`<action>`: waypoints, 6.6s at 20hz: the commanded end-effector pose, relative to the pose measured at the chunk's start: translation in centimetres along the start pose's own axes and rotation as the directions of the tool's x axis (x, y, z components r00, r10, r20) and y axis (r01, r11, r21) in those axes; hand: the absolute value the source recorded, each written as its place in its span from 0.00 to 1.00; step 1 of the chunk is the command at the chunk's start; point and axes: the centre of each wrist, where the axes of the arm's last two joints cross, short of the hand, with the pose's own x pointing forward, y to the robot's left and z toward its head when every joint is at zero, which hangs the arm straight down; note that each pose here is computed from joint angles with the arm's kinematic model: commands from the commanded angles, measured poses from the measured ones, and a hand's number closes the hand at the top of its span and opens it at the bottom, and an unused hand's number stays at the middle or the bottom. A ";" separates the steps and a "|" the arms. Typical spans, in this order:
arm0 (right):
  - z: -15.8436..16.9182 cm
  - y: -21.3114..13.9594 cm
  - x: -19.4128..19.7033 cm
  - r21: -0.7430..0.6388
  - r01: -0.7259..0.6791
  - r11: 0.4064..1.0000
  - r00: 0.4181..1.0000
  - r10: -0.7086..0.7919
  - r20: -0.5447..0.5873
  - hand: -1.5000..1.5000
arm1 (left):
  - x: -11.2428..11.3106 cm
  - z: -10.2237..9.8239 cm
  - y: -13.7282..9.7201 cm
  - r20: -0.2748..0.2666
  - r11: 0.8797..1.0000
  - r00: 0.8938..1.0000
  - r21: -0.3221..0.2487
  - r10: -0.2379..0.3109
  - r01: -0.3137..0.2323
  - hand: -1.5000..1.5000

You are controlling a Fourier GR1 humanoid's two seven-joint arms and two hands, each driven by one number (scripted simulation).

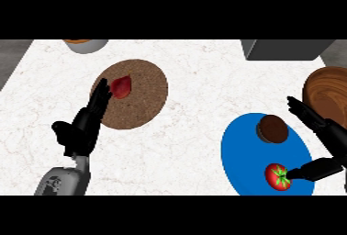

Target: Pick the cupcake from the plate and place it in the bowl

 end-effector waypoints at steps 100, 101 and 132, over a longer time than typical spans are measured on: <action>-1.1 -17.4 2.6 -0.473 -0.619 0.627 0.773 0.593 -0.226 1.00 | 1.1 0.3 1.1 0.021 1.000 1.000 -0.013 -0.021 0.021 0.50; -2.3 -16.6 2.8 -0.419 -0.610 0.673 0.788 0.571 -0.231 1.00 | 0.2 0.2 -1.1 0.018 0.999 1.000 -0.032 -0.019 0.020 0.50; 8.4 -23.7 -1.8 -0.490 0.147 0.859 0.977 -0.050 0.206 0.00 | -1.1 0.5 -0.3 0.001 1.000 1.000 0.000 0.003 -0.003 0.50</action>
